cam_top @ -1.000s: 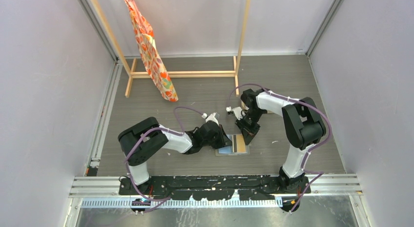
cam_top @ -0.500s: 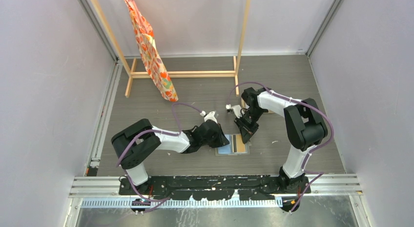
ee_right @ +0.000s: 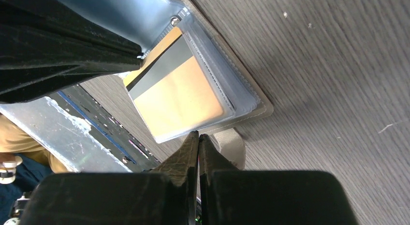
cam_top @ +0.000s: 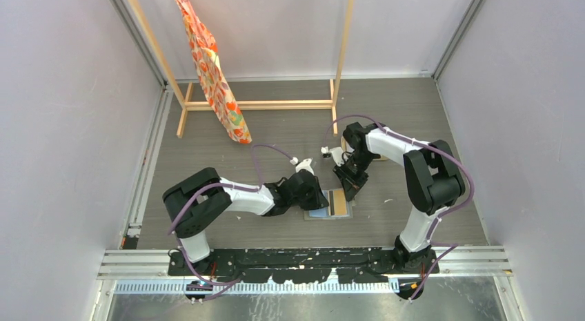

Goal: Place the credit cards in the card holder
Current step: Insert the credit card into the card holder.

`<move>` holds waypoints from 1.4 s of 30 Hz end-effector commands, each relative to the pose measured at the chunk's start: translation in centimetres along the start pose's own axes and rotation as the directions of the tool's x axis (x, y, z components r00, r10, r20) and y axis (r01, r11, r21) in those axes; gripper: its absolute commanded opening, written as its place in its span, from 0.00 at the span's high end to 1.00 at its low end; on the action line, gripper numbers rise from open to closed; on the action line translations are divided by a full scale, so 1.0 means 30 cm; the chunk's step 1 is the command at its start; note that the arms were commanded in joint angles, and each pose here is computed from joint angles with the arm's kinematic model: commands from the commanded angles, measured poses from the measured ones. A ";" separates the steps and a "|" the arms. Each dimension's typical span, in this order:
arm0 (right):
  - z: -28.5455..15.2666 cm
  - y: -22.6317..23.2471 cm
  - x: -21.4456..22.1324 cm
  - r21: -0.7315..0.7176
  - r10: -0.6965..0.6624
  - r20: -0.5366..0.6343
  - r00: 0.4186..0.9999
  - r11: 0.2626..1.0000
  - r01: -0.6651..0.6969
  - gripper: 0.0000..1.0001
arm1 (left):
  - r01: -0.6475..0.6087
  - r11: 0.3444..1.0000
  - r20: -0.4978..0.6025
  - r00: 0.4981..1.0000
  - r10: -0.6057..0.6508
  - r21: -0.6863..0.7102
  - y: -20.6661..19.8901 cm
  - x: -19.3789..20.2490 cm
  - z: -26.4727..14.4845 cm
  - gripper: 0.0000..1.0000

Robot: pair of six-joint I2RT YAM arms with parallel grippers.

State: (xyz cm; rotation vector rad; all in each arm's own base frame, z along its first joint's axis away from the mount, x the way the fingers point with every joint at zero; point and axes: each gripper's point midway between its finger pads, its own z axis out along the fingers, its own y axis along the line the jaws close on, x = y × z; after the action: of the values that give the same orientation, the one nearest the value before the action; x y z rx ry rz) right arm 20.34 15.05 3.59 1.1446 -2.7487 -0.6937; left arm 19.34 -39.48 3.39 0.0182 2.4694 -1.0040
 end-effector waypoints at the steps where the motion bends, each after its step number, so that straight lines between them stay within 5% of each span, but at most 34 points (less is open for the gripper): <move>1: 0.004 -0.013 -0.008 0.004 0.014 -0.006 1.000 1.000 -0.014 0.93 | -0.026 1.000 -0.014 1.000 0.026 -0.012 -0.011 0.014 0.011 0.94; 15: 0.028 0.008 -0.016 -0.037 0.030 -0.018 0.999 0.999 -0.030 0.93 | -0.042 0.994 0.053 0.998 0.036 0.102 -0.109 -0.042 -0.052 0.93; 23: 0.017 0.008 -0.019 -0.029 0.017 -0.006 1.000 0.999 -0.017 0.93 | -0.057 0.993 0.115 0.992 0.045 0.101 -0.068 -0.058 -0.128 0.83; 42: 0.011 0.014 -0.024 -0.033 0.009 0.003 1.000 0.999 -0.009 0.92 | -0.091 0.993 -0.033 0.996 0.089 -0.071 0.010 0.010 -0.010 0.95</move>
State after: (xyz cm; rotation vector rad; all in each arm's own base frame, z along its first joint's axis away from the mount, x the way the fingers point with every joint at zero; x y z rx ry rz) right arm 19.79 15.08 2.43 1.0898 -2.7073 -0.6945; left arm 18.88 -38.60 3.62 0.0856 2.4907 -0.9163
